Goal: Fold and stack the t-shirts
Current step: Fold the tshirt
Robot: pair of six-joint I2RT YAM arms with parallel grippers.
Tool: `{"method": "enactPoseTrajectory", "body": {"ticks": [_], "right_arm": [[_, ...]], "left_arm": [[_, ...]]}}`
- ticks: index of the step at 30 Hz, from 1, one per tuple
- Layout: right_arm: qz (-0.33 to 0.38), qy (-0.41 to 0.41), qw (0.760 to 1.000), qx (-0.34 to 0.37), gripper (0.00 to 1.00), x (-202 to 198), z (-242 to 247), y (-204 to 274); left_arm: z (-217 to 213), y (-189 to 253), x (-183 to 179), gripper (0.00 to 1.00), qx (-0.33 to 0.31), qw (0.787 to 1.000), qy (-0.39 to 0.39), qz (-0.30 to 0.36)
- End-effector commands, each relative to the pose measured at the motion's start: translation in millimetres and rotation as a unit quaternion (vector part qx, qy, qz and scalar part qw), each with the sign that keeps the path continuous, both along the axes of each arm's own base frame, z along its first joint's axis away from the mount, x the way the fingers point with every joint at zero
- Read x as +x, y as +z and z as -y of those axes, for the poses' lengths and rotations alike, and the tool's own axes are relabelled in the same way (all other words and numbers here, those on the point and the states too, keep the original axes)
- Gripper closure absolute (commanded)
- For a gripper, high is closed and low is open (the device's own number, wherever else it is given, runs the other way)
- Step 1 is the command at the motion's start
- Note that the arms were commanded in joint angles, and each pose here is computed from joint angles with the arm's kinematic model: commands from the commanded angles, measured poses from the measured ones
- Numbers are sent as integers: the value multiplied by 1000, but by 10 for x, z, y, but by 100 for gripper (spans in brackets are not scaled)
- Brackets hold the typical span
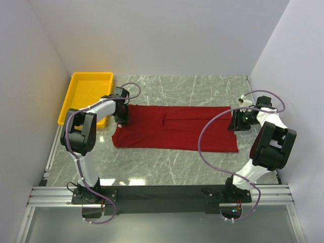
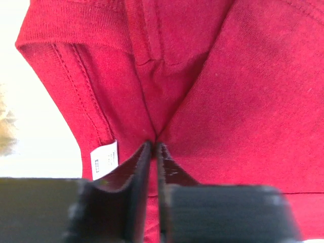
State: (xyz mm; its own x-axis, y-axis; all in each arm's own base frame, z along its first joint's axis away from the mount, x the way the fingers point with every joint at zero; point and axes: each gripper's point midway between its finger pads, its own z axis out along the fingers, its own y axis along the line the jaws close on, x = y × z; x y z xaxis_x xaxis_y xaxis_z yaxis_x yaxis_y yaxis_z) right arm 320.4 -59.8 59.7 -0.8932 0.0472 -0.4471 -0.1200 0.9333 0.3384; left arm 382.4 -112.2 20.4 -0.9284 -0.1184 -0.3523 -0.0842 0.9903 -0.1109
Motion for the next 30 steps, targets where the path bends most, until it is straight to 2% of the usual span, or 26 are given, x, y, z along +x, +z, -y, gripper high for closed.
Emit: {"method": "enactPoseTrajectory", "body": {"ticks": [1, 11, 16, 19, 21, 25, 30], "right_arm": [[26, 2, 1000, 1, 52, 129, 5, 117], [23, 2, 1000, 1, 52, 102, -3, 80], [24, 3, 1000, 3, 52, 99, -15, 79], [25, 9, 1000, -2, 52, 91, -11, 70], [25, 15, 1000, -8, 52, 82, -8, 65], [29, 32, 999, -14, 52, 121, -50, 72], [62, 88, 993, -51, 51, 420, -130, 211]], "left_arm": [[24, -24, 51, 98, 7, 1000, -12, -1], [-66, 307, 230, 98, 42, 998, -18, 39], [-154, 262, 215, 82, 64, 997, -8, 31], [-108, 376, 226, 70, 51, 997, -9, 49], [-66, 566, 253, 64, 42, 996, -12, 73], [45, 905, 293, 57, 13, 993, -25, 115], [185, 1495, 318, 52, -24, 980, -44, 192]]}}
